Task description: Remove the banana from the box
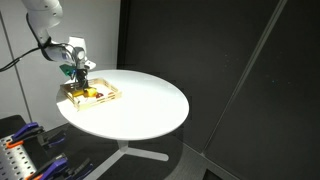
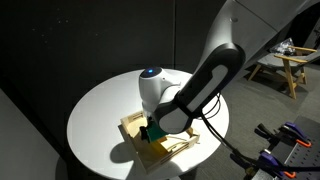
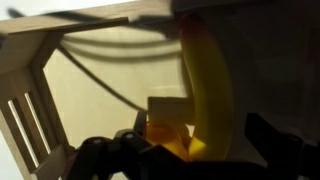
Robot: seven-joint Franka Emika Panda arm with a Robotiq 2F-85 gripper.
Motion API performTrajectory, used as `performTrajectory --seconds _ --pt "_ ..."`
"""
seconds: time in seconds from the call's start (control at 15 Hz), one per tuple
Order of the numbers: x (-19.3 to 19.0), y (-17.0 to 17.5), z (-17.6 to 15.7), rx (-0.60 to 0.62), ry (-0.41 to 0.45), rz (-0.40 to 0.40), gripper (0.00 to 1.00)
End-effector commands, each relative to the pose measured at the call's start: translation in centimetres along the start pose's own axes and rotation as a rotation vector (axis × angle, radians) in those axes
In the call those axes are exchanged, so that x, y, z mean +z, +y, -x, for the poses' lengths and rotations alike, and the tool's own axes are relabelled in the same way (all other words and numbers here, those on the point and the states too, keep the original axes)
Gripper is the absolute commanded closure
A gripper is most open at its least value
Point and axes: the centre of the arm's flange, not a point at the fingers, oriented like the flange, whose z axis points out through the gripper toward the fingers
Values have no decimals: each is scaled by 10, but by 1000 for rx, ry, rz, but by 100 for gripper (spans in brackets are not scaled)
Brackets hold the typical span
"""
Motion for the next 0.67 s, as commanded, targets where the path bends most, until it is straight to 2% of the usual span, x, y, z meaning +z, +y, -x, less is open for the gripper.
performTrajectory --seconds 0.0,0.6 --pt "4 -6 -4 3 15 8 0" --pt "10 -5 -5 -3 8 16 0"
